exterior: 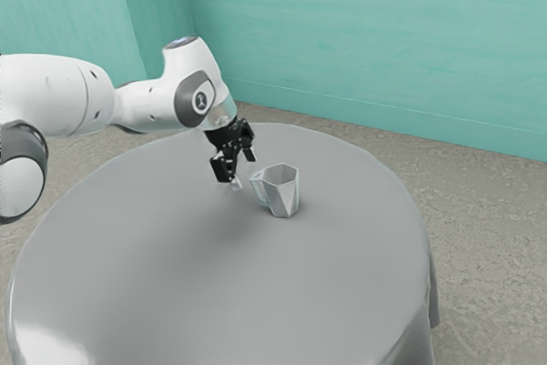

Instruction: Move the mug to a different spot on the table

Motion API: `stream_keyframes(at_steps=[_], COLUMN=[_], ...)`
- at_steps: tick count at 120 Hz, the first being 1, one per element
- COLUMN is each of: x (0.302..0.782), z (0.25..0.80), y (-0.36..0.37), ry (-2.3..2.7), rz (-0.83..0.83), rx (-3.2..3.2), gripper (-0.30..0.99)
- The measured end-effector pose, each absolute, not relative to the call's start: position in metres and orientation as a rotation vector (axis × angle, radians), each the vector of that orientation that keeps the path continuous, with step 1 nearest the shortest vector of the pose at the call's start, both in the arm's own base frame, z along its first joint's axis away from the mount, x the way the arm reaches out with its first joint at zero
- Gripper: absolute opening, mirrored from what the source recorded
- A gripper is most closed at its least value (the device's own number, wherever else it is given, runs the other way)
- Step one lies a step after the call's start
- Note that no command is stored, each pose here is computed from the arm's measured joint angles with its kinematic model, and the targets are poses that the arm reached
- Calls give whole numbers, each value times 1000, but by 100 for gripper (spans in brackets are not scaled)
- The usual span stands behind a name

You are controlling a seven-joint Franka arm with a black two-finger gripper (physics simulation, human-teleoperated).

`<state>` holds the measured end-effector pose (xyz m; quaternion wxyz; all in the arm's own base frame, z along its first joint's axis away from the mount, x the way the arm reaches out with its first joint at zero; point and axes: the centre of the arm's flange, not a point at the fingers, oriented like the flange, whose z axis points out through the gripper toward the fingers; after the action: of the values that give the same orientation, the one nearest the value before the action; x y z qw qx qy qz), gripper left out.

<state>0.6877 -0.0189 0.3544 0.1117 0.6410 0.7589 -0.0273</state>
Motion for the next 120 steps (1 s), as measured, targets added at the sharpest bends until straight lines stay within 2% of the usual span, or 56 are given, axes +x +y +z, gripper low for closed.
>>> stream_keyframes(at_steps=[120], x=[718], z=[306], y=[6], ry=[2231], rz=[-227], rx=[1711], gripper=[67])
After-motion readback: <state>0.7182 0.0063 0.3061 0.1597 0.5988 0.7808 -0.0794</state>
